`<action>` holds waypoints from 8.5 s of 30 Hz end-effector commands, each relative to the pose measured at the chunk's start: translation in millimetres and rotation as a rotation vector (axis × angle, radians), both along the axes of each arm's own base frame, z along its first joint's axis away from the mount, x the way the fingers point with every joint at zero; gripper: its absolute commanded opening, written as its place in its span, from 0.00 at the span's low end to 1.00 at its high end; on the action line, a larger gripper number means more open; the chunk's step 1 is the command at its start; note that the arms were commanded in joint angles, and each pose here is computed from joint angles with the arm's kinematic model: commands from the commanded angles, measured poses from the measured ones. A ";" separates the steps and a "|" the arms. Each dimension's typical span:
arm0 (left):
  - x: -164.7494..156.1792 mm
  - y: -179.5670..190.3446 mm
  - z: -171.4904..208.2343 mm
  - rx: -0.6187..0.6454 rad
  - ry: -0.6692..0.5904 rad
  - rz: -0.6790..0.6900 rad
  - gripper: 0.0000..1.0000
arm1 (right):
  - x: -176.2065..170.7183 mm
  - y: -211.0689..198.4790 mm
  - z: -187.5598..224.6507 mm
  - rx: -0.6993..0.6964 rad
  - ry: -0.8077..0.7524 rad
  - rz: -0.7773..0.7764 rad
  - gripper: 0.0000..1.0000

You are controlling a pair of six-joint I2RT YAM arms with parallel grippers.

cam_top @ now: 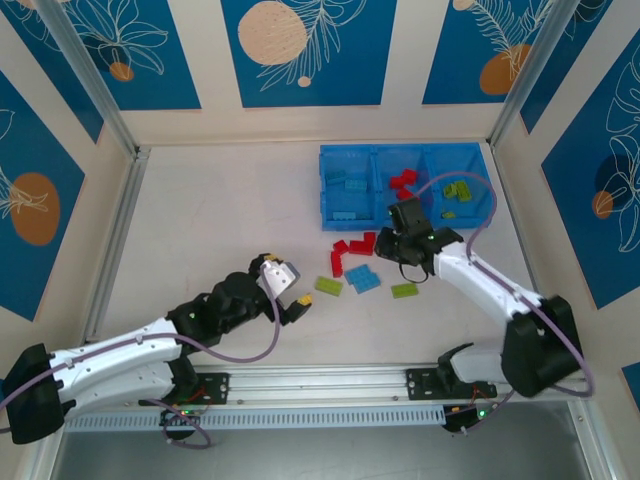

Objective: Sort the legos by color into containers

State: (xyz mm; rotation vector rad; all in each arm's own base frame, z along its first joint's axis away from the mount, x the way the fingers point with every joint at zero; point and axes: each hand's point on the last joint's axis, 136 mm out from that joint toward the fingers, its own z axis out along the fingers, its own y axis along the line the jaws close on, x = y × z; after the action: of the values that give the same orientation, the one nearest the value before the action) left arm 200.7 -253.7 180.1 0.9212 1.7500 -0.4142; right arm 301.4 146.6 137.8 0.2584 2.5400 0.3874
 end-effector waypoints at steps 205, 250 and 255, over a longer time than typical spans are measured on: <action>9.8 11.1 7.7 -0.021 -0.044 0.076 1.00 | -52.9 17.4 -46.6 -0.405 0.170 0.200 0.56; 20.8 5.8 -6.9 0.030 -0.024 0.113 1.00 | -46.9 36.9 -5.5 -0.073 -0.005 0.297 0.98; 21.5 2.6 -12.9 0.058 -0.015 0.102 1.00 | -43.1 44.6 -55.1 -0.294 0.134 0.381 0.99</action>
State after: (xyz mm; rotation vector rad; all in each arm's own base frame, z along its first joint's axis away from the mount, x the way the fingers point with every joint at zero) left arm 218.2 -243.6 152.8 0.8783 1.8258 -0.2681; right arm 249.0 183.8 86.0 -0.2459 2.7371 0.2171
